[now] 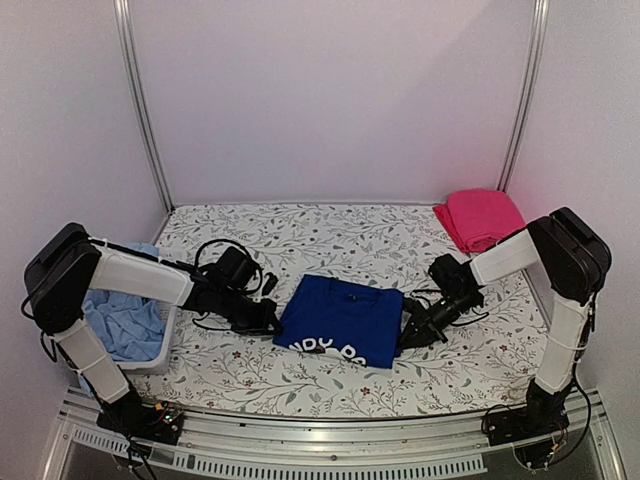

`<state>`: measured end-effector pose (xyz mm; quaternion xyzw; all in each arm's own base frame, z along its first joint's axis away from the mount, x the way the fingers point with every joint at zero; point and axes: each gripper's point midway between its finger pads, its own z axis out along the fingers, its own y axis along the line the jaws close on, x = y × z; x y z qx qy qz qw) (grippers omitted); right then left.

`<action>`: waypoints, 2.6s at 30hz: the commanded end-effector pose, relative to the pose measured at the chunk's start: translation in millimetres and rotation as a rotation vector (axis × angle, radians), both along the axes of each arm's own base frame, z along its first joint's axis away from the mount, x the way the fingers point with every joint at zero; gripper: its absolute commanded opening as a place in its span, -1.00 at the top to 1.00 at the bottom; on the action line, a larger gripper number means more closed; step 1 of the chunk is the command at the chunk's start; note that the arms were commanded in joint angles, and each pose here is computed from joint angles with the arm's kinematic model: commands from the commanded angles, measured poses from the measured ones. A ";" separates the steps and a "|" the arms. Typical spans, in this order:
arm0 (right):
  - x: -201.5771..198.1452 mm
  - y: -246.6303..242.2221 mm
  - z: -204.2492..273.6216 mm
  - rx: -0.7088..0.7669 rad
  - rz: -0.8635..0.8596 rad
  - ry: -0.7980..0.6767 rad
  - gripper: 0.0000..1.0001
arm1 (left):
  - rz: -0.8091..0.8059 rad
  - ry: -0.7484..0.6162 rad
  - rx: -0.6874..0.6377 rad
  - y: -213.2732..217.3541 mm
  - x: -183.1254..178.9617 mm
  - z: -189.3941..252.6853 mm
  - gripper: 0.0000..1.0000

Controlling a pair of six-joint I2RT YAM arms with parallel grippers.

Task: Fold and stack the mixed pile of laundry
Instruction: Adjust the square-folded T-shirt at the center of the board.

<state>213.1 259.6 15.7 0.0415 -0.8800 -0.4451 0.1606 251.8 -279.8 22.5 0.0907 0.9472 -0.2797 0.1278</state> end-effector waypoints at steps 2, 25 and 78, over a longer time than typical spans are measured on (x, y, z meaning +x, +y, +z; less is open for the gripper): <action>-7.9 -14.1 -6.0 -0.041 -0.004 0.018 1.00 | 0.028 -0.028 0.008 6.2 10.2 3.8 1.00; 25.9 -16.5 -26.7 -0.188 0.098 -0.097 0.79 | -0.015 0.015 -0.039 4.0 -42.5 11.9 0.59; 149.8 13.4 22.9 -0.058 -0.077 -0.296 0.45 | 0.027 -0.158 0.064 -25.3 149.9 13.7 0.83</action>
